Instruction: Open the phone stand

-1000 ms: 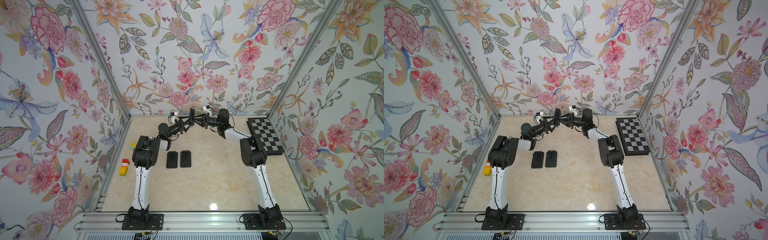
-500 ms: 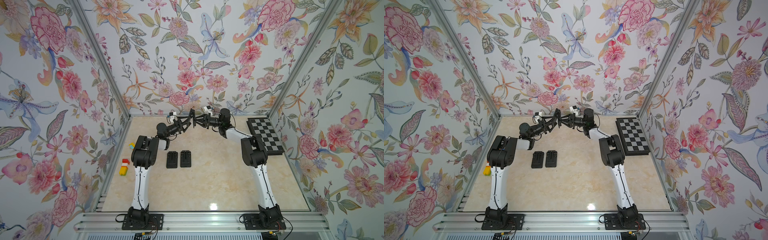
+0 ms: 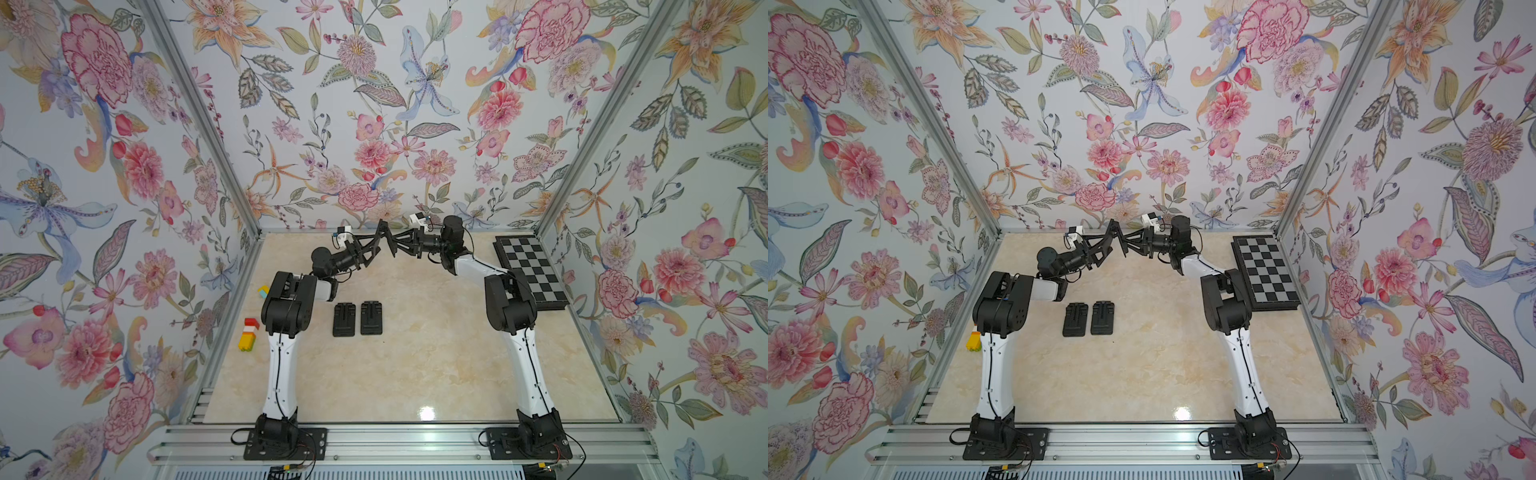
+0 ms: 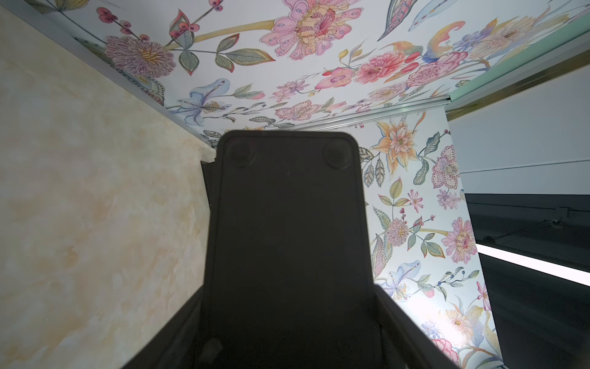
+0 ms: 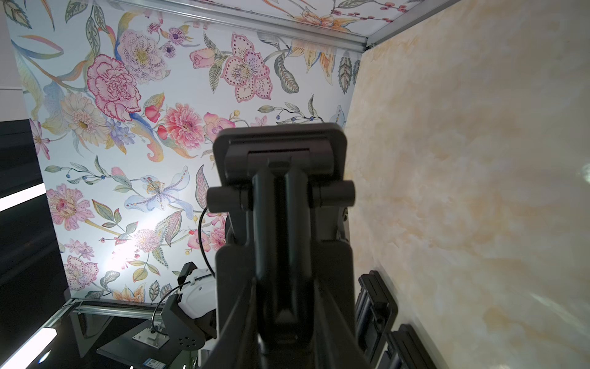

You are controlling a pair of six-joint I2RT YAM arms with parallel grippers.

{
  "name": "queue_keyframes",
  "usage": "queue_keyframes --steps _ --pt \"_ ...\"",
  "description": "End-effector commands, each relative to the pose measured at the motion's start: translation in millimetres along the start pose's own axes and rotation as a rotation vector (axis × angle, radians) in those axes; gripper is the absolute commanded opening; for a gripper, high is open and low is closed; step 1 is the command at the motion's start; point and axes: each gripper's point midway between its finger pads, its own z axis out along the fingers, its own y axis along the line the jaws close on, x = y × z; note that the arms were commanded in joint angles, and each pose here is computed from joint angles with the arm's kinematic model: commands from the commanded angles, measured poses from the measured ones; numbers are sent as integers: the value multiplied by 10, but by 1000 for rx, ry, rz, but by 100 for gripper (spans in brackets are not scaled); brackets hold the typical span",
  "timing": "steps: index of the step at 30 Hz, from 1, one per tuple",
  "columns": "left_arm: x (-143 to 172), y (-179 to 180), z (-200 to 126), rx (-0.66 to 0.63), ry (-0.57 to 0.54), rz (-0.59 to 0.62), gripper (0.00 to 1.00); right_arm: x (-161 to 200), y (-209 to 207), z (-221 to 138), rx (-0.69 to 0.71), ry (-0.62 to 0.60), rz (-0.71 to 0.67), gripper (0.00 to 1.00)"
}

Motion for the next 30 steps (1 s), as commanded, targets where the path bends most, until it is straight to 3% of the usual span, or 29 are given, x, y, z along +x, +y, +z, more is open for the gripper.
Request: queue_keyframes --steps 1,11,14,17,20,25,30 --pt "-473 -316 -385 41 -142 126 0 -484 403 -541 -13 -127 -83 0" --pt "-428 -303 -411 32 -151 129 0 -485 376 -539 -27 -120 -71 0" --pt "-407 -273 -410 22 -149 124 0 -492 432 -523 -46 -118 -79 21" --pt "-401 -226 -423 4 -162 117 0 -534 555 -526 -69 -130 -107 51" --pt "-396 -212 -406 -12 -163 120 0 -566 644 -536 -64 -142 -150 68" --pt "-364 -220 -312 -48 -137 137 0 -561 681 -525 21 -149 -230 75" --pt "-299 -167 -235 -131 -93 155 0 -523 662 -492 233 -155 -362 78"
